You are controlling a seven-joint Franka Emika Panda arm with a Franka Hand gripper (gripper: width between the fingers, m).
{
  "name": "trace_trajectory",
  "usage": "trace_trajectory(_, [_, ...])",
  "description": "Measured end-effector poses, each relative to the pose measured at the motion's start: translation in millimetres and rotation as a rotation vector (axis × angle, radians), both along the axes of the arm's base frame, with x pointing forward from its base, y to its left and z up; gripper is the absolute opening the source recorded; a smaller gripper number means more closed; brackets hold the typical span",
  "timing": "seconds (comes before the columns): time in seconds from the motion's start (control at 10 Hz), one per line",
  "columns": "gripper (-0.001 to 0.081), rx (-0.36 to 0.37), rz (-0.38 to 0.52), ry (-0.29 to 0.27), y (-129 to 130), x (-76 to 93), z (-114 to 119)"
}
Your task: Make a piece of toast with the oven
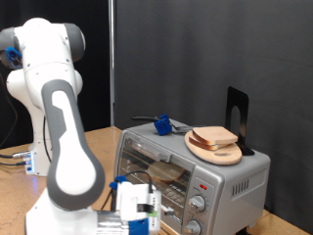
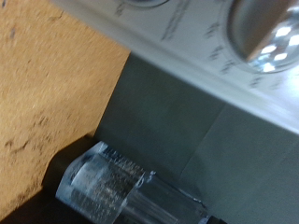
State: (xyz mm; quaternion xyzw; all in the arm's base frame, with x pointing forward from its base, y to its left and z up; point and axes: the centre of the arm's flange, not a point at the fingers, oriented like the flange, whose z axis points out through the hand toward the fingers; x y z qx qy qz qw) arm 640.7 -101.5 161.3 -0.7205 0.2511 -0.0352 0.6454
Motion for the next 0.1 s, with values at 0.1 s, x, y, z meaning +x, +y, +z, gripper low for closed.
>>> trace_trajectory(0.1, [0.0768, 0.005, 0.025, 0.034, -10.5, -7.1, 5.3])
